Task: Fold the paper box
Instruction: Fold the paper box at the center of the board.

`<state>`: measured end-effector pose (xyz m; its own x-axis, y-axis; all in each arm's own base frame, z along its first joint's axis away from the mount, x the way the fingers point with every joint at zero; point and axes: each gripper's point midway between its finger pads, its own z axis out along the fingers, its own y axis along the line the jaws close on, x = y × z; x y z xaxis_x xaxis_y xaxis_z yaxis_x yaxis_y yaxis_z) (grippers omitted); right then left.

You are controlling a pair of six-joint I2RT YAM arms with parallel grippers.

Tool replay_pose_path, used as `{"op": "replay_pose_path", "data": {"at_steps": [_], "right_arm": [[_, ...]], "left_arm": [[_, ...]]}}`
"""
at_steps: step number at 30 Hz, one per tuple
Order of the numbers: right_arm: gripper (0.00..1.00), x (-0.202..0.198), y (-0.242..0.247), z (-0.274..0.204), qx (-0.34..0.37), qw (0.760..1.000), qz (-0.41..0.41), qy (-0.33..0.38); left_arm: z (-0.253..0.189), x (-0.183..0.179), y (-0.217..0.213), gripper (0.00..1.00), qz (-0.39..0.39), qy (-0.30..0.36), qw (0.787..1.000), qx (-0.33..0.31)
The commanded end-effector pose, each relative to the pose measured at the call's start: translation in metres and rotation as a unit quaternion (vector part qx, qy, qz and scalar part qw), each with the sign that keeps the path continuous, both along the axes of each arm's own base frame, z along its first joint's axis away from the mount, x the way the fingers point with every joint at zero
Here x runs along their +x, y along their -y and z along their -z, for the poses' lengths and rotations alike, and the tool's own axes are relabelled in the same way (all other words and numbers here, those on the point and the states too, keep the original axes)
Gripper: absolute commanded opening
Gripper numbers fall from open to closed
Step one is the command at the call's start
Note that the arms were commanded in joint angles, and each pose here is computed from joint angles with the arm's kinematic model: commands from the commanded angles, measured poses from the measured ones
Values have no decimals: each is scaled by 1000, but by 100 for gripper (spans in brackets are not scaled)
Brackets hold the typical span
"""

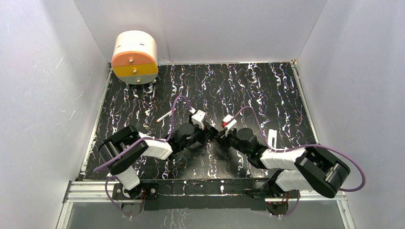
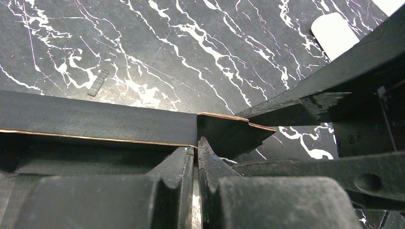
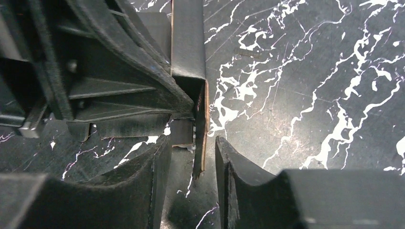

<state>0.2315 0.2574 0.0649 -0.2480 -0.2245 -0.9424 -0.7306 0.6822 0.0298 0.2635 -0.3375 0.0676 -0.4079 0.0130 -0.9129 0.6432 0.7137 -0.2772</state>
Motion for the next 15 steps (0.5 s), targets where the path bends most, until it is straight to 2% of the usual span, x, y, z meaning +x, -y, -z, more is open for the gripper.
{"op": "replay_pose_path", "data": {"at_steps": [1, 9, 15], "right_arm": [[49, -2, -3, -14, 7, 998, -30, 50], [51, -4, -4, 18, -20, 998, -44, 37], [49, 7, -6, 28, -19, 998, -26, 44]], "left_arm": [[15, 6, -6, 0, -12, -5, 999, 30], [17, 5, -6, 0, -14, -11, 999, 29], [17, 4, -7, 0, -14, -14, 999, 29]]}}
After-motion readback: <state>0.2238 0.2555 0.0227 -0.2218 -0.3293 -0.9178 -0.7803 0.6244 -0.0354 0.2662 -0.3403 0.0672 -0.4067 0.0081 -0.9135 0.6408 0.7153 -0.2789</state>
